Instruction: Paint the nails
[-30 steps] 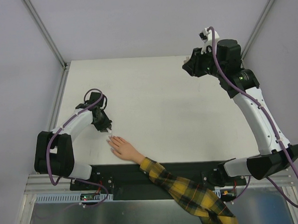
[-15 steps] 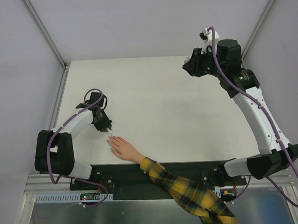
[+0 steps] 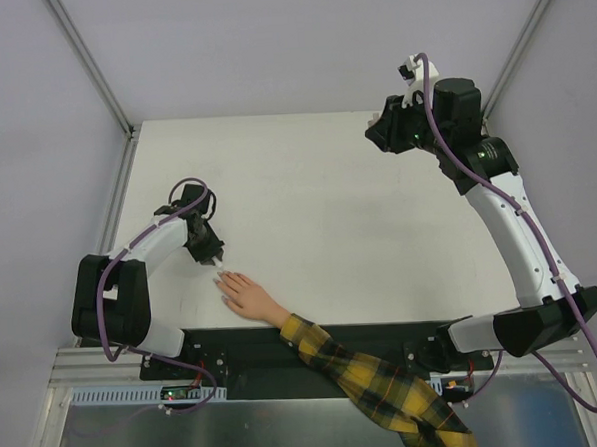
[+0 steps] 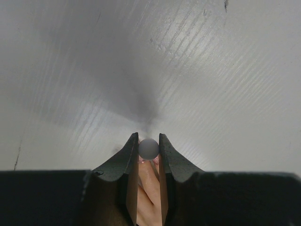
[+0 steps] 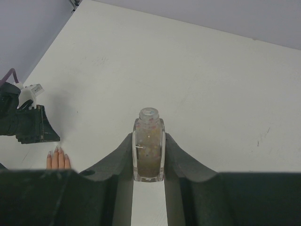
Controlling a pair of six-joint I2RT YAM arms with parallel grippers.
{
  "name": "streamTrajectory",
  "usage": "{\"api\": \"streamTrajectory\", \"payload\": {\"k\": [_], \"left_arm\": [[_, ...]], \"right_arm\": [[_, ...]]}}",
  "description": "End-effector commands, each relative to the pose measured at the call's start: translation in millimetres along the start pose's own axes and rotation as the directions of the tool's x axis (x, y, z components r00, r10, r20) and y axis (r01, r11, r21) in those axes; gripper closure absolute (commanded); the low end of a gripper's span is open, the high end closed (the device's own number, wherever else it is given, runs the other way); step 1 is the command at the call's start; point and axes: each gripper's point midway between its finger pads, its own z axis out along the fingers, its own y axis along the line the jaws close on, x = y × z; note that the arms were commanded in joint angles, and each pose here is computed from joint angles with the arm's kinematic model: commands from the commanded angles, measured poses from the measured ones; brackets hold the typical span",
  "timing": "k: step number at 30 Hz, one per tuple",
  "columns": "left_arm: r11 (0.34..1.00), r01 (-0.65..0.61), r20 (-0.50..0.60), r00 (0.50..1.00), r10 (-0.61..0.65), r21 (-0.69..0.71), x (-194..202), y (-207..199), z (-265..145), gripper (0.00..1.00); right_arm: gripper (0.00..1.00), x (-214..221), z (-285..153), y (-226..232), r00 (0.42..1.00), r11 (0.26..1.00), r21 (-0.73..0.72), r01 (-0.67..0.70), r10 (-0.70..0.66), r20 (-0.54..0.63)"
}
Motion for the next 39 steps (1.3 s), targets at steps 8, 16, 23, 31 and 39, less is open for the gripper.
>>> {"api": "streamTrajectory", "payload": {"k": [8,16,23,31,39], "left_arm": [[1.0,0.016,0.055,0.998,-0.015,-0.019,-18.6,-2.2,-4.9,1.0],[1.0,0.007,0.054,0.999,-0.008,0.021,-19.1,-9.2,-12.3,1.0],[0.999,0.011,0.042,0.999,-0.012,0.034,-11.2,-5.8,-25.1,1.0],[0.995,0.0,0.01,1.0,-0.001,0.099,-6.1,-17.4,-24.8,1.0],[0.991,-0.026,0.018,1.0,0.024,0.133,-4.1,-20.5,-14.5,1.0]], "right_arm": [[1.0,-26.8,-5.6,5.9,0.997,1.0,-0.024,0.012,-0.01,0.082],[1.0,-25.1,-7.1,6.3,0.997,1.0,-0.026,0.005,-0.003,0.081],[1.0,-21.7,-8.9,10.0,0.997,0.999,-0.043,-0.008,0.012,0.082],[1.0,-23.6,-12.9,11.3,0.996,0.999,-0.047,-0.007,0.011,0.092],[1.0,-26.5,-12.0,11.9,0.995,0.999,-0.048,0.0,0.005,0.096]]}}
